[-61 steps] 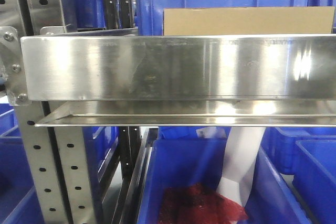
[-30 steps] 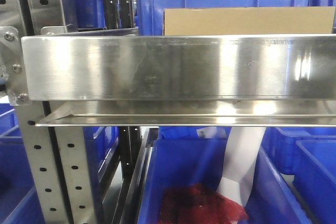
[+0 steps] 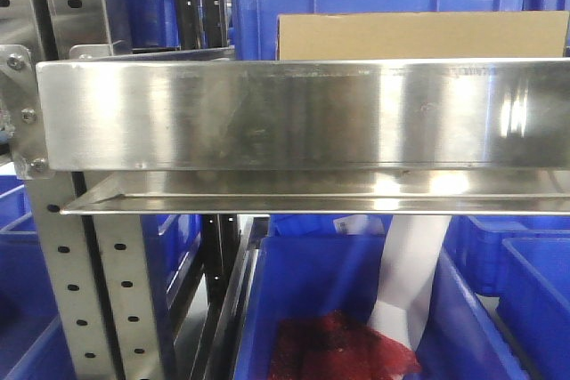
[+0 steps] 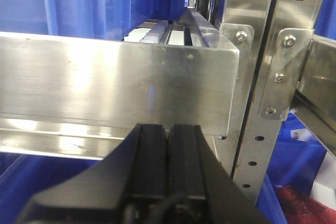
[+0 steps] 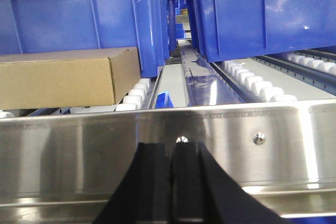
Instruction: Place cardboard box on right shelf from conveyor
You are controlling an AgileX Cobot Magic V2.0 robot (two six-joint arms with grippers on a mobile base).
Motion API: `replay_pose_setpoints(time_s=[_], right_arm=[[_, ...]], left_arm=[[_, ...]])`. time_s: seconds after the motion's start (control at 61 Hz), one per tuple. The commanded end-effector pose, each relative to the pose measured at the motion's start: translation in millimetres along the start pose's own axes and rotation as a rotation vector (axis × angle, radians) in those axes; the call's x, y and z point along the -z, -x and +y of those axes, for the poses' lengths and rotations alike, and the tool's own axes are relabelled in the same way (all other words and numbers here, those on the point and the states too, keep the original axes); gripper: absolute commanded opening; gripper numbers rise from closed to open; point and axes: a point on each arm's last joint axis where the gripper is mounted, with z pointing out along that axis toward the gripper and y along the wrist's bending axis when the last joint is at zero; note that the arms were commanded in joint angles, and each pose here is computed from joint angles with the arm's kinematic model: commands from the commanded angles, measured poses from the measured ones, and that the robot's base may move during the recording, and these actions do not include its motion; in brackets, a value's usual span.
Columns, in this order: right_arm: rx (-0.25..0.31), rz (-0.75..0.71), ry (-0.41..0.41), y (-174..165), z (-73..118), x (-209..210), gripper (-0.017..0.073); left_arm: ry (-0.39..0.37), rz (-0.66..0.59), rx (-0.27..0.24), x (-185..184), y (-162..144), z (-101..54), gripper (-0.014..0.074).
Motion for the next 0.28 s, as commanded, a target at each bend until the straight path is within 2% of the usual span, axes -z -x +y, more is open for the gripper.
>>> replay_pose_setpoints(time_s=[0.0, 0.262], right_arm=[[0.01, -0.115, 0.007, 10.9, 1.0, 2.2, 0.0066], [0.01, -0.115, 0.007, 10.9, 1.0, 2.2, 0.0066]], left_arm=[[0.0, -0.094, 0.005, 1.1, 6.1, 0.2, -0.0116], [0.0, -0.094, 0.005, 1.1, 6.1, 0.2, -0.0116]])
